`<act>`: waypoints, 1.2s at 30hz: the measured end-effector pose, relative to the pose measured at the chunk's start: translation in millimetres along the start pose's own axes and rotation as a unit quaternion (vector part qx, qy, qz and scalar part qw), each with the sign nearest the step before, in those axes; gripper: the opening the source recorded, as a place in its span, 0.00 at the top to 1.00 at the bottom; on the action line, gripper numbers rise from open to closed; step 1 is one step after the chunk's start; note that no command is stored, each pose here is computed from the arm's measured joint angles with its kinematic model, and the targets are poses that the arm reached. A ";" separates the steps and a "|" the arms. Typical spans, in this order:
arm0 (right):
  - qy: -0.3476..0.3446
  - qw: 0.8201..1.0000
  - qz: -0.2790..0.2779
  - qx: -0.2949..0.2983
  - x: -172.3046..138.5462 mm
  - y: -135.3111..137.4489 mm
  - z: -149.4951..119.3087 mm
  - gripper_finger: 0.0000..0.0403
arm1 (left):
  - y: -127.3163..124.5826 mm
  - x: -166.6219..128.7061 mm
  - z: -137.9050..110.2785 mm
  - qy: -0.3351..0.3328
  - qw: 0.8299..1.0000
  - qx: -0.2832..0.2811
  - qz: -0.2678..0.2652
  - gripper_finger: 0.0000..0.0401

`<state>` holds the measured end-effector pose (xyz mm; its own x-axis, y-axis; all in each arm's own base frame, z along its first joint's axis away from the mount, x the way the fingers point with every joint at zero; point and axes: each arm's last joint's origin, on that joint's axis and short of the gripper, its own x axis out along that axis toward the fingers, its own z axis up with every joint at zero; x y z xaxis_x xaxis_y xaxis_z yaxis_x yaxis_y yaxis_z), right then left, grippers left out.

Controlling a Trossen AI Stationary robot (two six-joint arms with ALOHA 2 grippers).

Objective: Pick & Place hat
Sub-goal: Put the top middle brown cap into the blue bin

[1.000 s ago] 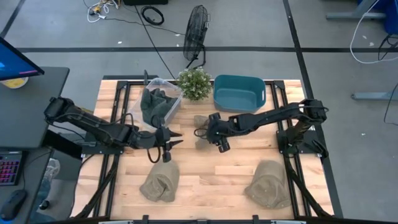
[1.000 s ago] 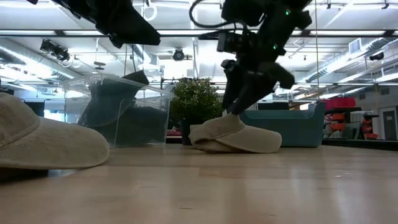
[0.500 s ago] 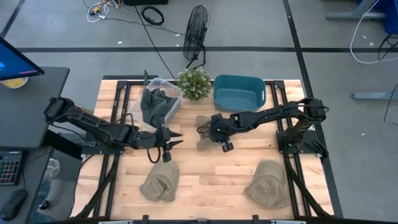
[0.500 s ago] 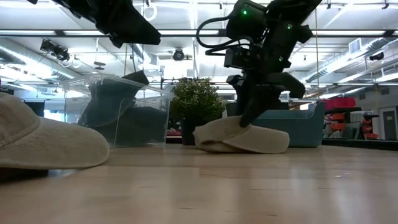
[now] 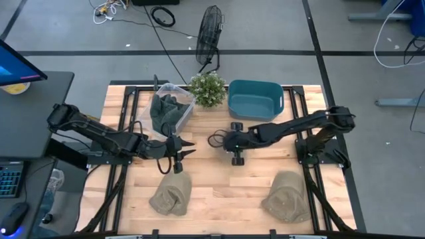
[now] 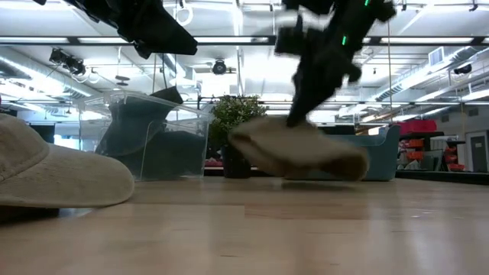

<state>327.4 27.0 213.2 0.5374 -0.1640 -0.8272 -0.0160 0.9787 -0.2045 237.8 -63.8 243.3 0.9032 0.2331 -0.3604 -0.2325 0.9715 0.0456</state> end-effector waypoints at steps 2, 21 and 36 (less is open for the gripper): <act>-0.016 1.000 -0.015 -0.008 -21.3 4.9 8.6 0.98 | 0.0 0.0 -0.1 0.000 1.000 0.000 0.000 0.71; 0.091 0.875 -0.456 -0.132 -108.2 -49.1 -9.7 0.99 | 0.2 -0.1 -0.5 0.003 1.000 0.002 0.000 0.71; 0.201 0.833 -0.486 -0.171 -27.8 -95.4 -77.8 1.00 | 0.1 -0.2 -0.5 0.003 1.000 0.006 0.000 0.71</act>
<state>248.5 -71.4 215.0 0.1110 -0.9537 -0.2796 -0.0142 0.2797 -0.9600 237.4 -63.8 242.9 0.9011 0.2333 -0.3655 -0.2287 0.9719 0.0563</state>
